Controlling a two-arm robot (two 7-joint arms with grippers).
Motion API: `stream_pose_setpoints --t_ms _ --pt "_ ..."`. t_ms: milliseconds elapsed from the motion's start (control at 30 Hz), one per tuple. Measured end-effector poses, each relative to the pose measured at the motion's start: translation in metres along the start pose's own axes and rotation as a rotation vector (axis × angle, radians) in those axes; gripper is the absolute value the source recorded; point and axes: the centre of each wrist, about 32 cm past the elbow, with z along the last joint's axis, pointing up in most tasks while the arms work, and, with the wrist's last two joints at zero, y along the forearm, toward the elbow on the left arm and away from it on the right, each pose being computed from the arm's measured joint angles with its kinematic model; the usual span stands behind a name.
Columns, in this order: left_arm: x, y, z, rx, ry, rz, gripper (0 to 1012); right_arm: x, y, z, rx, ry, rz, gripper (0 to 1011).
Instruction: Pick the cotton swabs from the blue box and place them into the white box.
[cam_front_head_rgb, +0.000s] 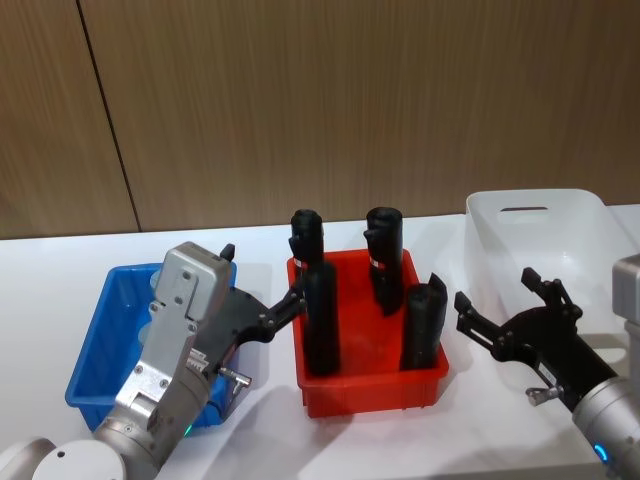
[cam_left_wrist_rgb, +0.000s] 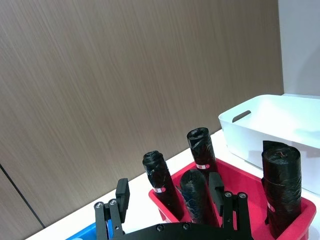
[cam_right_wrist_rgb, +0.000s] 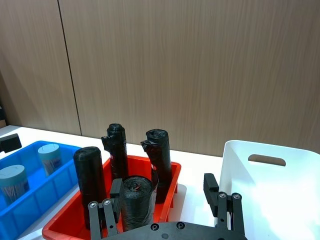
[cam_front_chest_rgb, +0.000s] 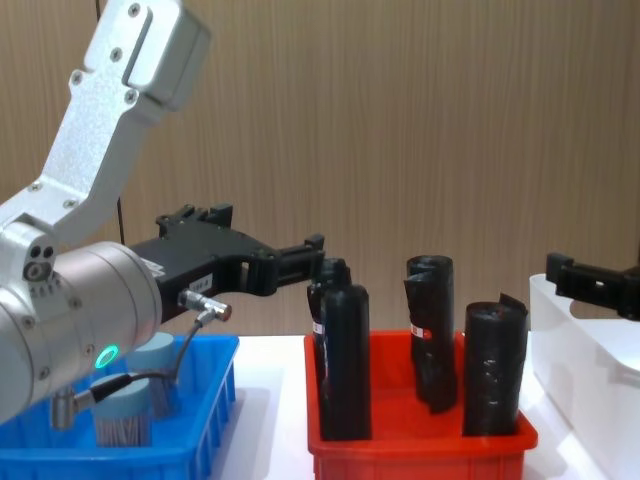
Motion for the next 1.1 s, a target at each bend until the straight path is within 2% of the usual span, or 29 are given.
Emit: stream_pose_setpoints --t_ms 833,1000,1100 --pt "0.0008 0.0001 -0.0001 0.001 -0.001 0.001 1004 0.0 0.0 0.0 0.0 0.0 0.0 1001" --pt "0.0055 0.0012 -0.0017 0.016 -0.006 0.01 1004 0.0 0.0 0.0 0.0 0.0 0.0 1002" --pt "0.0117 0.0031 -0.0041 0.04 -0.003 0.024 1004 0.0 0.0 0.0 0.0 0.0 0.0 1002"
